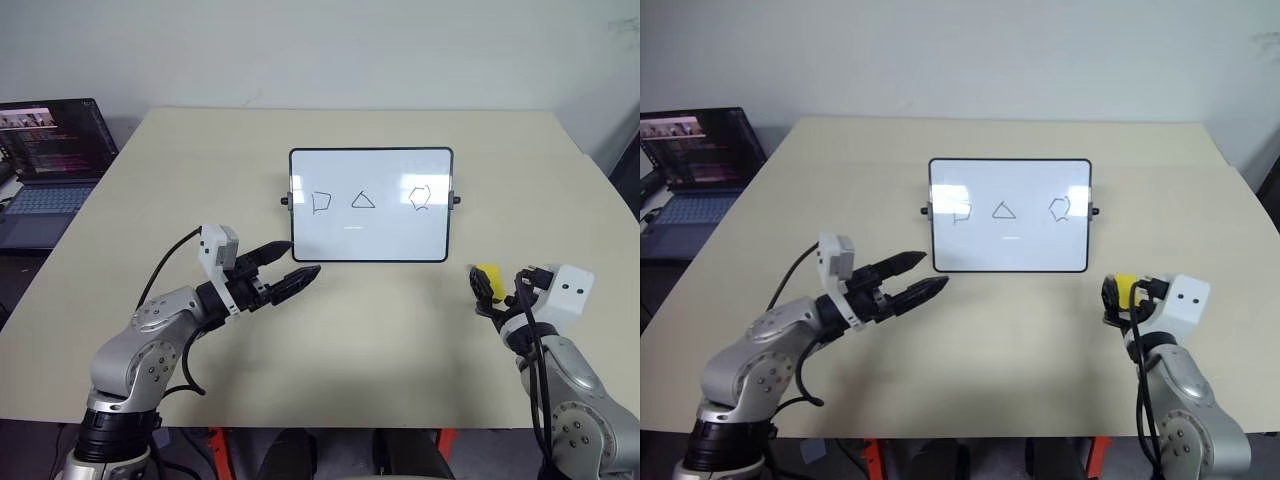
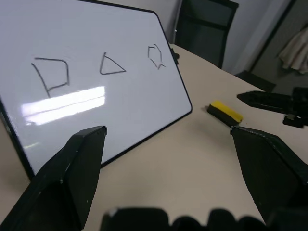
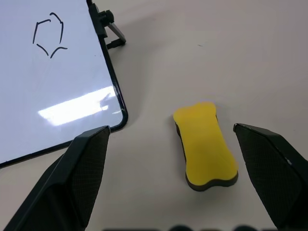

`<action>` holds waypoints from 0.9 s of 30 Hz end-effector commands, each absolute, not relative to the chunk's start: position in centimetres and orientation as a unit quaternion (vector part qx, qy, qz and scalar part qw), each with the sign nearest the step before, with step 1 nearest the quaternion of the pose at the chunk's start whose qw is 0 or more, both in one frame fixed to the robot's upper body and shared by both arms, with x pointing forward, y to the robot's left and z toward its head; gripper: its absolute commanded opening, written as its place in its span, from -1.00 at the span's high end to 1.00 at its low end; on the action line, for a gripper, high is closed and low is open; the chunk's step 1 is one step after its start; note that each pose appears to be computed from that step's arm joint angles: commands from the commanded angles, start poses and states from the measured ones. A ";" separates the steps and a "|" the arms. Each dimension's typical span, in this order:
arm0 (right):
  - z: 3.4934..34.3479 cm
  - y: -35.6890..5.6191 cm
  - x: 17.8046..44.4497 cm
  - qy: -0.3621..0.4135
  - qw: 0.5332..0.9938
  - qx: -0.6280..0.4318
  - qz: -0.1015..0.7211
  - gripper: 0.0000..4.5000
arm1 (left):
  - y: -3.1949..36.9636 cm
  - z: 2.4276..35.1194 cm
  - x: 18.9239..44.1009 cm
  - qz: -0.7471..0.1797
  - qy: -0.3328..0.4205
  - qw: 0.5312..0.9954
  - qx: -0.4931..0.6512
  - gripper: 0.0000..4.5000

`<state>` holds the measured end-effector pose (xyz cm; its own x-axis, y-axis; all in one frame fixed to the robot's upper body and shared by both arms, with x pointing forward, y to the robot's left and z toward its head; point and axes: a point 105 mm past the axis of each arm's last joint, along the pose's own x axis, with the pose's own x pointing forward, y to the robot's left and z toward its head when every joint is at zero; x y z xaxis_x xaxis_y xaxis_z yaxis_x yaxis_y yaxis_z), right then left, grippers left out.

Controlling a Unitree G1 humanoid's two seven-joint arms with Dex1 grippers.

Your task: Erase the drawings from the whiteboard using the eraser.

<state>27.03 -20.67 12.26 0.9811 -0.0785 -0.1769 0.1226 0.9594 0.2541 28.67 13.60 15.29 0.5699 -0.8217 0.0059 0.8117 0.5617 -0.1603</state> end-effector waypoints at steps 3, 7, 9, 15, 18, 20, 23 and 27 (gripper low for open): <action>12.9 -20.6 27.6 0.079 0.988 0.124 -0.044 -1.00 | 13.2 16.0 27.3 -0.522 0.041 0.851 -0.050 -1.00; 12.9 -20.3 28.1 0.087 0.988 0.121 -0.039 -1.00 | 13.3 16.0 26.9 -0.550 0.047 0.833 -0.042 -1.00; 12.8 -20.2 28.3 0.091 0.988 0.119 -0.038 -1.00 | 13.3 15.7 26.6 -0.567 0.053 0.822 -0.032 -1.00; 12.5 -19.9 28.8 0.104 0.988 0.105 -0.035 -1.00 | 12.7 14.9 26.1 -0.597 0.058 0.800 0.001 -1.00; 12.4 -20.0 29.1 0.107 0.988 0.100 -0.038 -1.00 | 12.9 14.7 26.4 -0.596 0.051 0.801 0.028 -1.00; 12.4 -20.1 29.3 0.107 0.989 0.099 -0.040 -1.00 | 12.9 14.9 27.0 -0.589 0.039 0.806 0.039 -1.00; 12.4 -20.1 29.5 0.106 0.989 0.099 -0.041 -1.00 | 13.0 15.0 27.5 -0.583 0.021 0.810 0.067 -1.00; 12.3 -20.2 29.8 0.107 0.988 0.100 -0.043 -1.00 | 12.9 15.6 28.2 -0.578 -0.019 0.807 0.123 -1.00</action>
